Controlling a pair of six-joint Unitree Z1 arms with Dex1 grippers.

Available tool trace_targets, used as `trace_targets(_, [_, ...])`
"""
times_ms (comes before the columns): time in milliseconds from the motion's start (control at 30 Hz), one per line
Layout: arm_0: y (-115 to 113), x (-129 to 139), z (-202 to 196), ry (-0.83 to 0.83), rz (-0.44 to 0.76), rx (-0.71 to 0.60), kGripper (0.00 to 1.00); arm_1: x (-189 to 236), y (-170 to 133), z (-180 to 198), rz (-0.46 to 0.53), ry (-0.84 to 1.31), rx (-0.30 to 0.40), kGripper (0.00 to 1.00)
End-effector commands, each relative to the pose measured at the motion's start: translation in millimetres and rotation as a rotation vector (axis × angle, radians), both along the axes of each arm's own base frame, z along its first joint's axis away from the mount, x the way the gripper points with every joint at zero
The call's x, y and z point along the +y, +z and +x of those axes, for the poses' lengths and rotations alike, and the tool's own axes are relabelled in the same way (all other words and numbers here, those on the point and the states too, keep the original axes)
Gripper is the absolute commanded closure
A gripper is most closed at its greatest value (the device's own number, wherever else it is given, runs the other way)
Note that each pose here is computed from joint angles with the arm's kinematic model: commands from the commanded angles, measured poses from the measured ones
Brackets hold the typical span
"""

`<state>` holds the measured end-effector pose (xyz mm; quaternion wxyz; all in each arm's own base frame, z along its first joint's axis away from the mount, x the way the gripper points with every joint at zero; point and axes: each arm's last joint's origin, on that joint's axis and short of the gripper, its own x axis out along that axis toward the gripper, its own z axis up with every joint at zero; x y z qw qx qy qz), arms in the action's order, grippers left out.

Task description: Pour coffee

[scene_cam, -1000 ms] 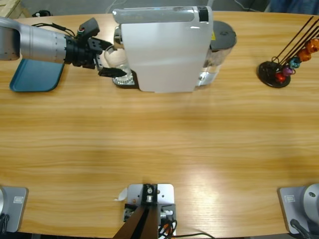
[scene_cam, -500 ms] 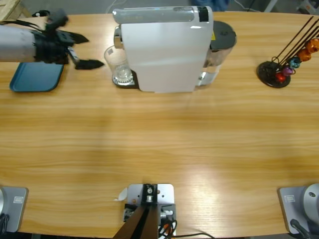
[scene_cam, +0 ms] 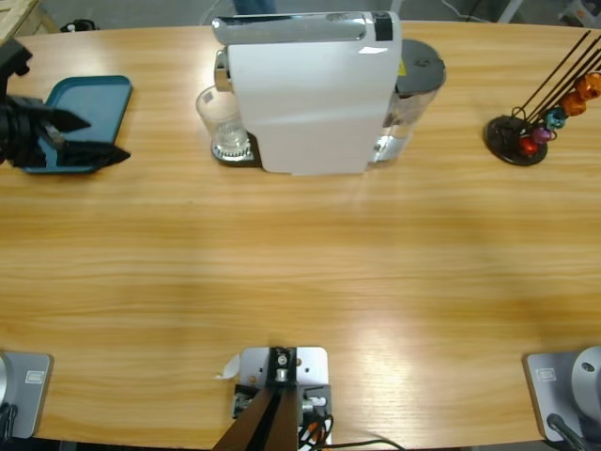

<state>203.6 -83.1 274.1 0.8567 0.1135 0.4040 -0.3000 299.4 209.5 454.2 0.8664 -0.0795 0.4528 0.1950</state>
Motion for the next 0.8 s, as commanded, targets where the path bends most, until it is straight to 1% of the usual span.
trace_targets(33, [-13, 2, -4, 0.098, 0.037, 0.099, 0.012, 19, -38, 35, -0.062, -0.023, 0.203, 1.0])
trace_targets(300, [-19, -1, 0, 0.092, 0.047, 0.126, 0.013, 21, -42, 35, -0.035, 0.0, 0.276, 1.0])
trace_targets(433, [-22, -2, 1, 0.088, 0.052, 0.137, 0.013, 23, -40, 36, -0.021, 0.003, 0.278, 1.0])
trace_targets(800, [-23, -3, 0, 0.083, 0.055, 0.14, 0.013, 27, -51, 48, -0.032, -0.005, 0.3, 1.0])
